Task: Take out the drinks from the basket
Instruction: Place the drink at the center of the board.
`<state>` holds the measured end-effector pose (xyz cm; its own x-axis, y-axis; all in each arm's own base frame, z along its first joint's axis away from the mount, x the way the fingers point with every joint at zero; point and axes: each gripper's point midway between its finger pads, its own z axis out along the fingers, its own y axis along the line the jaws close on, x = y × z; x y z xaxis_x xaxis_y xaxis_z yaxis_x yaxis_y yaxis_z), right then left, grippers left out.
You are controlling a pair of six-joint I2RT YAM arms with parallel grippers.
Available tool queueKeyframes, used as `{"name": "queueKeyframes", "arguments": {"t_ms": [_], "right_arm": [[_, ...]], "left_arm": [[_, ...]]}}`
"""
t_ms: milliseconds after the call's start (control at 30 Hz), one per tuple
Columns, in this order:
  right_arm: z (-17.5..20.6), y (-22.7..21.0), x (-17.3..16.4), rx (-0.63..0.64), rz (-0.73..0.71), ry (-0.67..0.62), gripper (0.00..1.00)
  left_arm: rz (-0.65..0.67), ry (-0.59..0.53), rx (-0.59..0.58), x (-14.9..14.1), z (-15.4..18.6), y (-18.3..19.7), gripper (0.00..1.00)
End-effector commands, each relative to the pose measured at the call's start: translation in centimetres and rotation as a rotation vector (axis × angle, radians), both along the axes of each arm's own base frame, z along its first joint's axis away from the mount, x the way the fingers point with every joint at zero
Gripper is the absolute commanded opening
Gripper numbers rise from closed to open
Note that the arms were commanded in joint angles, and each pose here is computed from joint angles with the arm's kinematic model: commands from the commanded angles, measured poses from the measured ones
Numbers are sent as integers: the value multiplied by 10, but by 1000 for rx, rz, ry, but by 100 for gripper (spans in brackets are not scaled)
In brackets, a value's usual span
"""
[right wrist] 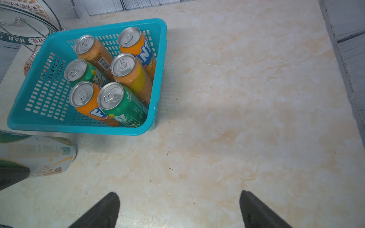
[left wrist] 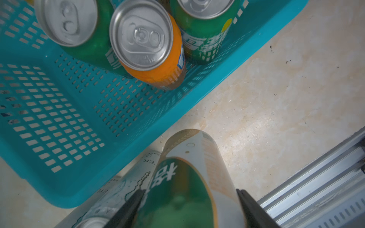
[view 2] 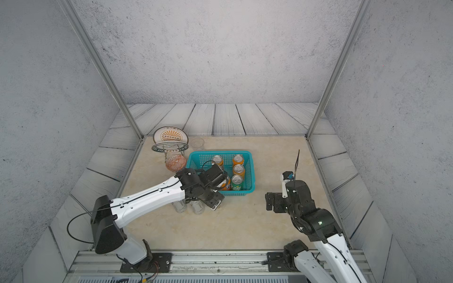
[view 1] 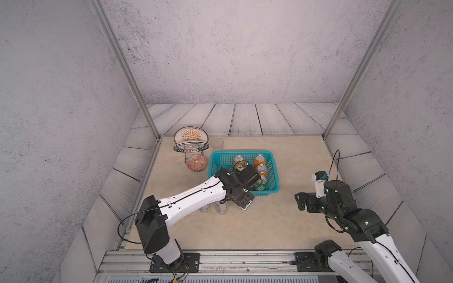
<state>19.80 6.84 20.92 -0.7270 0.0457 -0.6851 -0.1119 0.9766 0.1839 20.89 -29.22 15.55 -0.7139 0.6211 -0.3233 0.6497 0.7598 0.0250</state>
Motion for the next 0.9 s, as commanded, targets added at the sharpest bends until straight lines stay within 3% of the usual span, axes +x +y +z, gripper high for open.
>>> {"name": "queueKeyframes", "arguments": {"t_ms": [0,867], "right_arm": [[-3,0,-4,11,-3,13,99],[-6,0,-4,10,-4,20,99]], "left_arm": [[-2,-13,-10,5,-3,-9,63],[22,11,98,13,-66,-7,67]]}}
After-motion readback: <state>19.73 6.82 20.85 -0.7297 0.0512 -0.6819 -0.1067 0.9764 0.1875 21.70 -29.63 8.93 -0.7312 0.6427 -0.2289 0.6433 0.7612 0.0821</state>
